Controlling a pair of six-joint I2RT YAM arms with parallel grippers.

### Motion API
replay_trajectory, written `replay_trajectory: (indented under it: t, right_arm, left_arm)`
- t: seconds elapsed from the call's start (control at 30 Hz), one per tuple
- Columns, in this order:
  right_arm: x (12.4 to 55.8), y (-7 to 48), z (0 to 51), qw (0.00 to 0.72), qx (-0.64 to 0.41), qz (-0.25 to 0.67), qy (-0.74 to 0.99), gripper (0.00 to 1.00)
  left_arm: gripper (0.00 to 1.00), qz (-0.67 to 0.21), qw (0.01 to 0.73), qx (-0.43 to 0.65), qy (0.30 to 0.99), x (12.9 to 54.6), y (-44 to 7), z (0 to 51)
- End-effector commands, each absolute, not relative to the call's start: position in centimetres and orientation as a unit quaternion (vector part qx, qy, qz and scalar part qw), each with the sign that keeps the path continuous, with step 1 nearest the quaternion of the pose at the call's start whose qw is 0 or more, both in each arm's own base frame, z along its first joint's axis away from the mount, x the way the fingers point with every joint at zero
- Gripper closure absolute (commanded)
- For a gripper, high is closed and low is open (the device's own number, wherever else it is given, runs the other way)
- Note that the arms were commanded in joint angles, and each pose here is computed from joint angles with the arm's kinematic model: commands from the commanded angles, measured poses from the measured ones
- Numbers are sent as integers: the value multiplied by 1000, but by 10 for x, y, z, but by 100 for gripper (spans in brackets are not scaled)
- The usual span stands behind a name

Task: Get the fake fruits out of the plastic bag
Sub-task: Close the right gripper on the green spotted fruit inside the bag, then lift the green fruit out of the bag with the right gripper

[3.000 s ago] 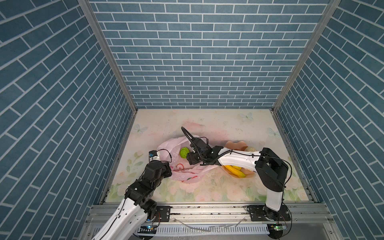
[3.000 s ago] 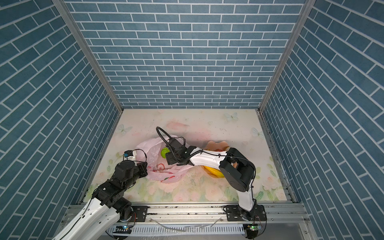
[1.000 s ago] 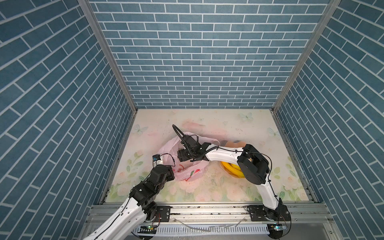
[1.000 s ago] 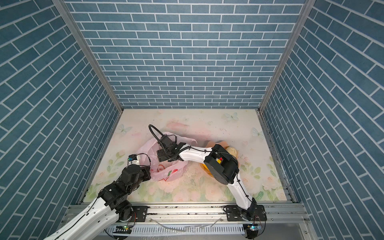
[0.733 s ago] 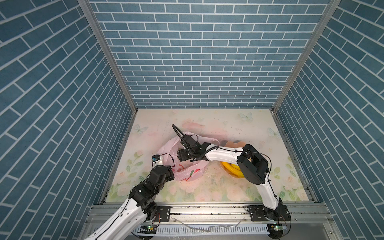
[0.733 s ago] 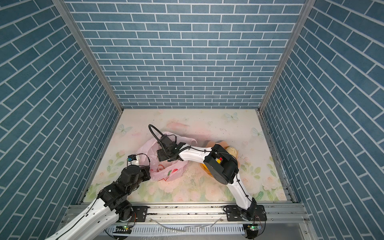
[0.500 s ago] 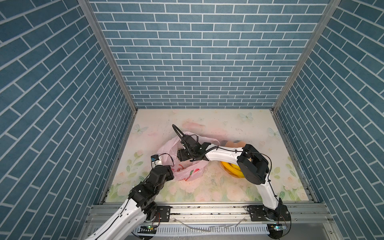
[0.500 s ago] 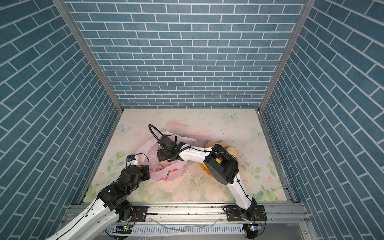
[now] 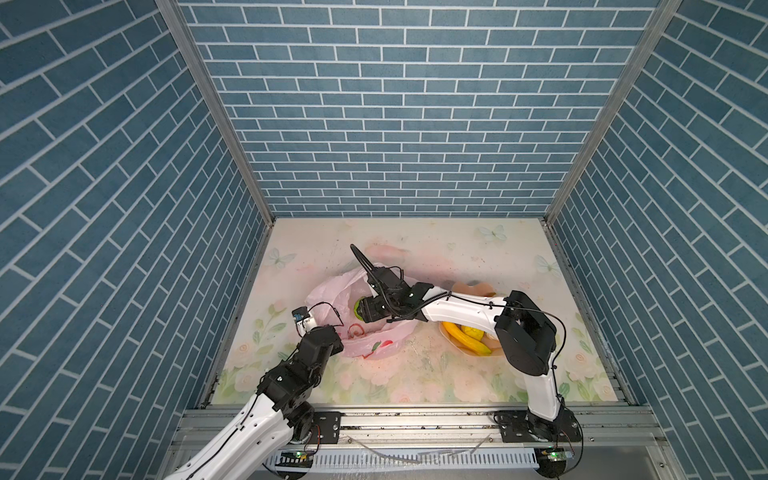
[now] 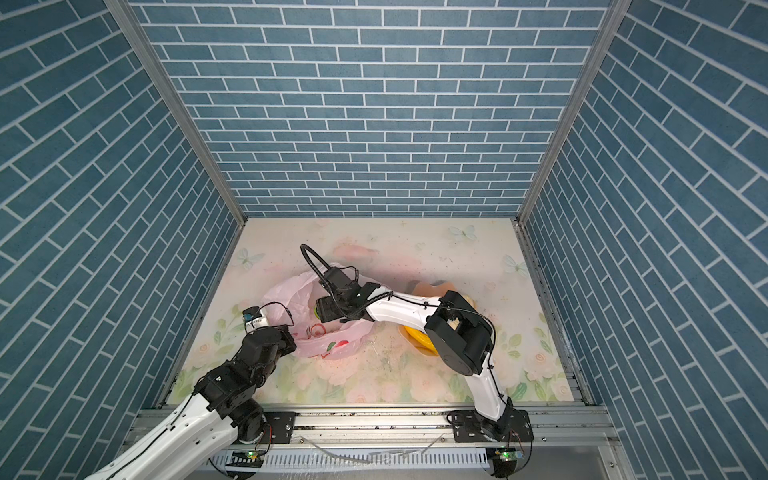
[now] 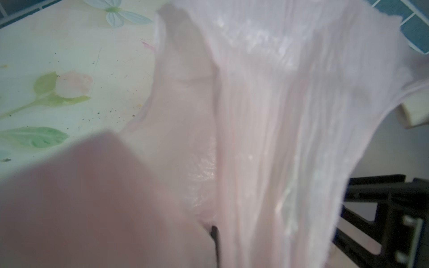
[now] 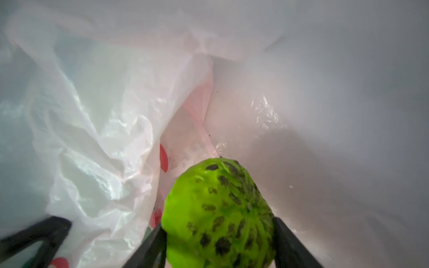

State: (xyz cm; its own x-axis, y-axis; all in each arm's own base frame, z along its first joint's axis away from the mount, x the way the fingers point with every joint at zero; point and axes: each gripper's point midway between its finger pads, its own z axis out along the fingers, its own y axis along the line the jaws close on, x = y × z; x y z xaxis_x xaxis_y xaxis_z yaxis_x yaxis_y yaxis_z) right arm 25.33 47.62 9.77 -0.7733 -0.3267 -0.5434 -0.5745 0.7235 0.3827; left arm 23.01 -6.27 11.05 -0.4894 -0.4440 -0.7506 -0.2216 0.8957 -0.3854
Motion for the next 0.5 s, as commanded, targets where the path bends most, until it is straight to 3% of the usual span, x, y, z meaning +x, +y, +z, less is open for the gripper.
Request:
replay_trajectory:
  t: [0.0, 0.47]
  right_arm:
    - [241, 465, 104, 213, -265, 272, 900, 69]
    - [227, 457, 131, 206, -290, 286, 890, 71]
  left_arm:
    - [98, -114, 502, -194, 835, 244, -64, 138]
    - [98, -70, 531, -168, 828, 275, -72, 169]
